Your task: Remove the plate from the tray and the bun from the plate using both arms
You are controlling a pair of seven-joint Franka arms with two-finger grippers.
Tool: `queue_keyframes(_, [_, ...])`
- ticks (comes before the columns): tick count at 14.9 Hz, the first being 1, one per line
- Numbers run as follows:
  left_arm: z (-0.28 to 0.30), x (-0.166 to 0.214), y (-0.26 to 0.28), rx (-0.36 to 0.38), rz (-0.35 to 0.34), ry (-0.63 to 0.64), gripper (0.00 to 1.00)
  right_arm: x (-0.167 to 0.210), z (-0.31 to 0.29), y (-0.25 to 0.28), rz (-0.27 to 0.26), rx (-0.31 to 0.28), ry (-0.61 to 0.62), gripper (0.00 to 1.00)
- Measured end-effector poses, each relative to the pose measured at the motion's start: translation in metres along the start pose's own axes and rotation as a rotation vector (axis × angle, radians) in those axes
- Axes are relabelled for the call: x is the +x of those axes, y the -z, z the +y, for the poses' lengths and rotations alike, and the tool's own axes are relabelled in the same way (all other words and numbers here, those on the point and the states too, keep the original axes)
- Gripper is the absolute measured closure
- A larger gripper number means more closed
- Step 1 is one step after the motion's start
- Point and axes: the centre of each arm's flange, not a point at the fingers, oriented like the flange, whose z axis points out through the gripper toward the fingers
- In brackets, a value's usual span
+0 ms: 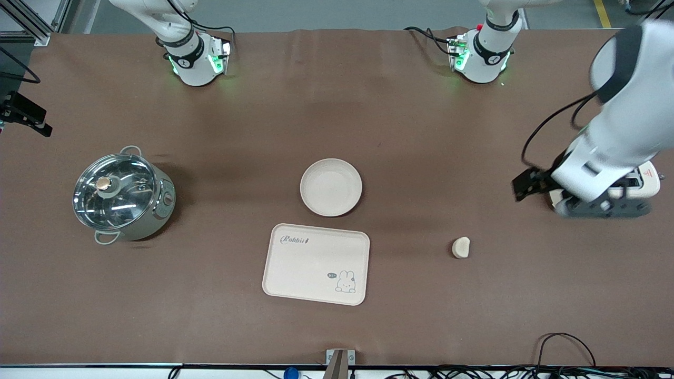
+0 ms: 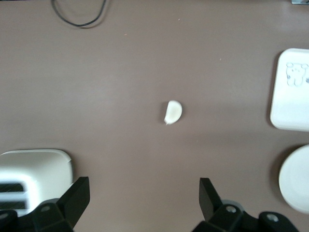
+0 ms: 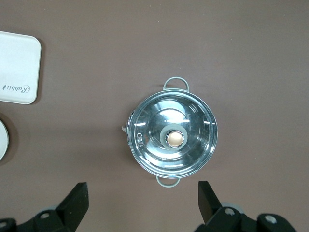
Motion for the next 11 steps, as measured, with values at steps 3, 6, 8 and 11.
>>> queue_keyframes(3, [-0.041,-0.034,0.042,-0.005,0.005,-0.006,0.00,0.000,0.000,0.000,0.001,0.000,0.000,0.00])
queue_keyframes(6, [-0.034,-0.068,0.047,0.003,0.018,-0.023,0.00,0.000,0.000,0.000,0.000,0.000,0.000,0.00])
queue_keyframes(8, [-0.024,-0.086,0.042,0.004,0.033,-0.043,0.00,0.000,0.000,0.000,0.000,0.000,0.000,0.00])
queue_keyframes(11, [-0.018,-0.092,0.040,0.003,0.034,-0.033,0.00,0.000,0.000,0.000,0.000,0.000,0.000,0.00])
